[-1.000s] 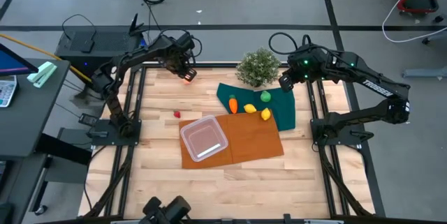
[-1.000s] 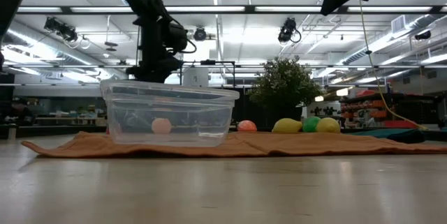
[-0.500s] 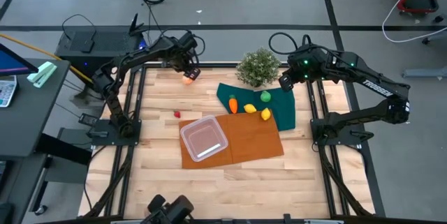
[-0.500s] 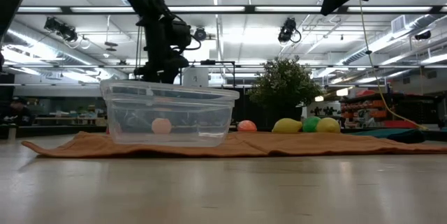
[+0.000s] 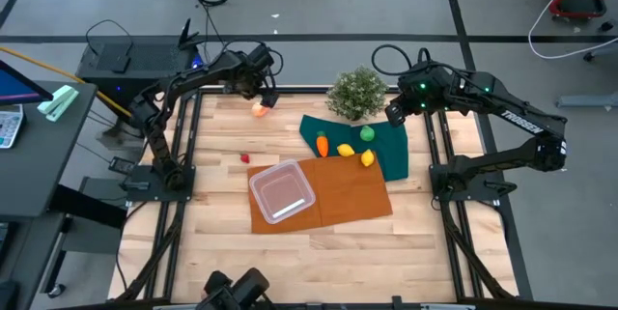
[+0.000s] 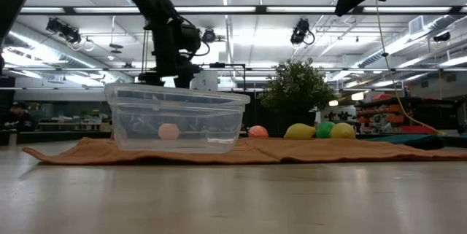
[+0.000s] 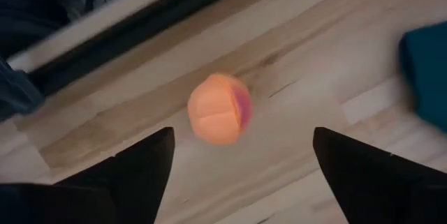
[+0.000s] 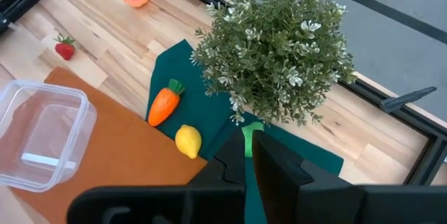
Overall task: Pick and placing Produce into tupperware
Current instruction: Put the pink peach into the transparent bin
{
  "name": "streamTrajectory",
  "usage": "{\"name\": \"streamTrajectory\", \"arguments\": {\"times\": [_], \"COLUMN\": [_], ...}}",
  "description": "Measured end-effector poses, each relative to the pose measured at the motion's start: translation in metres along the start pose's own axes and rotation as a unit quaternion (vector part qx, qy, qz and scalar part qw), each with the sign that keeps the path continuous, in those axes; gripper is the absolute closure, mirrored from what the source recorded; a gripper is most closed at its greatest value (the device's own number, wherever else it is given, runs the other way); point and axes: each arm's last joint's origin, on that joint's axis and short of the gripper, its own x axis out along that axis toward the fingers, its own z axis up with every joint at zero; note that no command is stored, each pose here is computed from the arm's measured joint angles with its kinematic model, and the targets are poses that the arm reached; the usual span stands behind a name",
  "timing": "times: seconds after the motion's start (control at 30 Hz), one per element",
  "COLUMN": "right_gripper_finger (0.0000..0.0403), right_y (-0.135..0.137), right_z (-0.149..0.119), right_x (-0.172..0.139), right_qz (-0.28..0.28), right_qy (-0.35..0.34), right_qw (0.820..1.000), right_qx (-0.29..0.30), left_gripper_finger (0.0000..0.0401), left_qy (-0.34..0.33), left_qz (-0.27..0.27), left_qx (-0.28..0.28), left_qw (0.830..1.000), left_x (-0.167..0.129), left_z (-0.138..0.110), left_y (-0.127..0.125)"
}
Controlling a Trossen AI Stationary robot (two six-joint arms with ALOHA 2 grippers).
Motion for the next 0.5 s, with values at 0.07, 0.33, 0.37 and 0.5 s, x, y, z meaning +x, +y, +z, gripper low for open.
{"name": "streamTrajectory", "arguments": {"times": [0.07,0.33,0.37,0.5], "right_gripper_finger": [0.0402,0.0402,0.0402,0.0402], "right_y": [0.000,0.000,0.000,0.000], "right_z": [0.000,0.000,0.000,0.000], "right_x": [0.000,0.000,0.000,0.000], "right_qz": [0.000,0.000,0.000,0.000], "right_qy": [0.000,0.000,0.000,0.000], "right_qw": [1.000,1.000,1.000,1.000], "right_qx": [0.000,0.000,0.000,0.000], "left_gripper_finger": [0.0042,0.0039,0.0039,0.0039], "left_qy": [0.021,0.077,0.079,0.080], "left_qz": [-0.001,0.016,0.017,0.019], "left_qx": [-0.007,-0.027,-0.032,-0.036], "left_qw": [1.000,0.997,0.996,0.996], "left_x": [0.010,0.047,0.050,0.061], "left_z": [0.000,-0.001,-0.001,0.000], "left_y": [0.001,0.000,0.000,-0.001]}}
